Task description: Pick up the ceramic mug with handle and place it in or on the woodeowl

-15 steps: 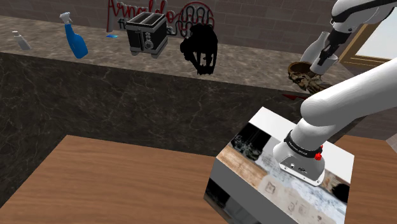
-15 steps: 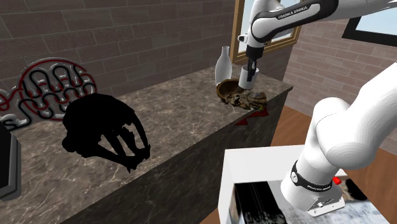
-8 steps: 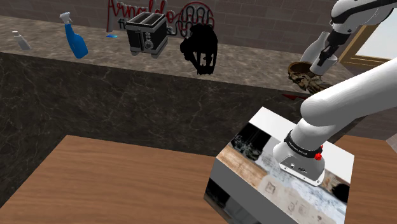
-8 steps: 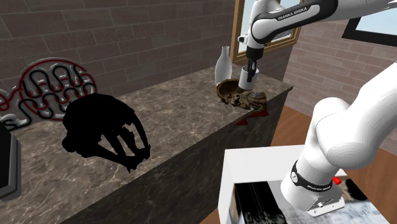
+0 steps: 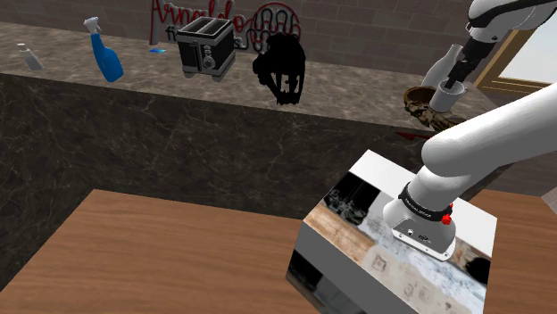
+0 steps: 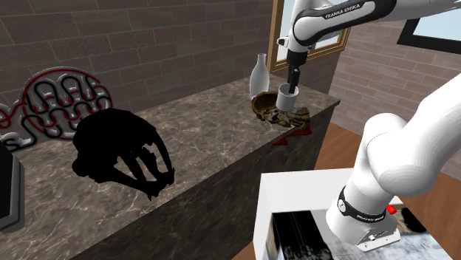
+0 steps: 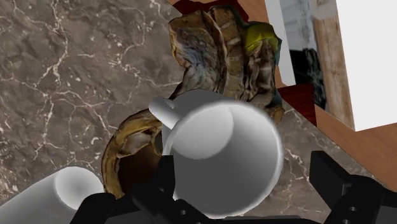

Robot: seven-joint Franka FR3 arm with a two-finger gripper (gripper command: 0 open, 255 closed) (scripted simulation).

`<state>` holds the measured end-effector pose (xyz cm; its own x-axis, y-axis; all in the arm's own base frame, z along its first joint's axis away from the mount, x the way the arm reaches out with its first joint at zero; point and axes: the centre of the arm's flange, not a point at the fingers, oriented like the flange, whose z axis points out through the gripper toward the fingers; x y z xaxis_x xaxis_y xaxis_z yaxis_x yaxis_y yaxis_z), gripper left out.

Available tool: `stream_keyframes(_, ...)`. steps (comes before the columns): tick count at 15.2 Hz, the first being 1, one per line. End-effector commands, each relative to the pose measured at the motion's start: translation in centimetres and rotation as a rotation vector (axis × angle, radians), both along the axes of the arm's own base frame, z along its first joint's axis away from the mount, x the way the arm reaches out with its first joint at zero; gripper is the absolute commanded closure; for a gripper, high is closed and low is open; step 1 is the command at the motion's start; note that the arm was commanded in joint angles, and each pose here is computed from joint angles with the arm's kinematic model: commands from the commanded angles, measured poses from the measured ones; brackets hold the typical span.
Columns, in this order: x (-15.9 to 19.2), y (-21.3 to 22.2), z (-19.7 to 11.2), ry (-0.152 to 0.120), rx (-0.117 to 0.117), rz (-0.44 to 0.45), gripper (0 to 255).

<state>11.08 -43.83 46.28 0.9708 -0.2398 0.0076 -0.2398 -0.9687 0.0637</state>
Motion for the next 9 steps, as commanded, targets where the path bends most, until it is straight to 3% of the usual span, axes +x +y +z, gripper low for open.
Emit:
stream_keyframes(1,0.2,0.2,2.5,0.000,0.001,0.000,0)
stream_keyframes(9,0.2,0.2,3.5,0.000,0.001,0.000,0)
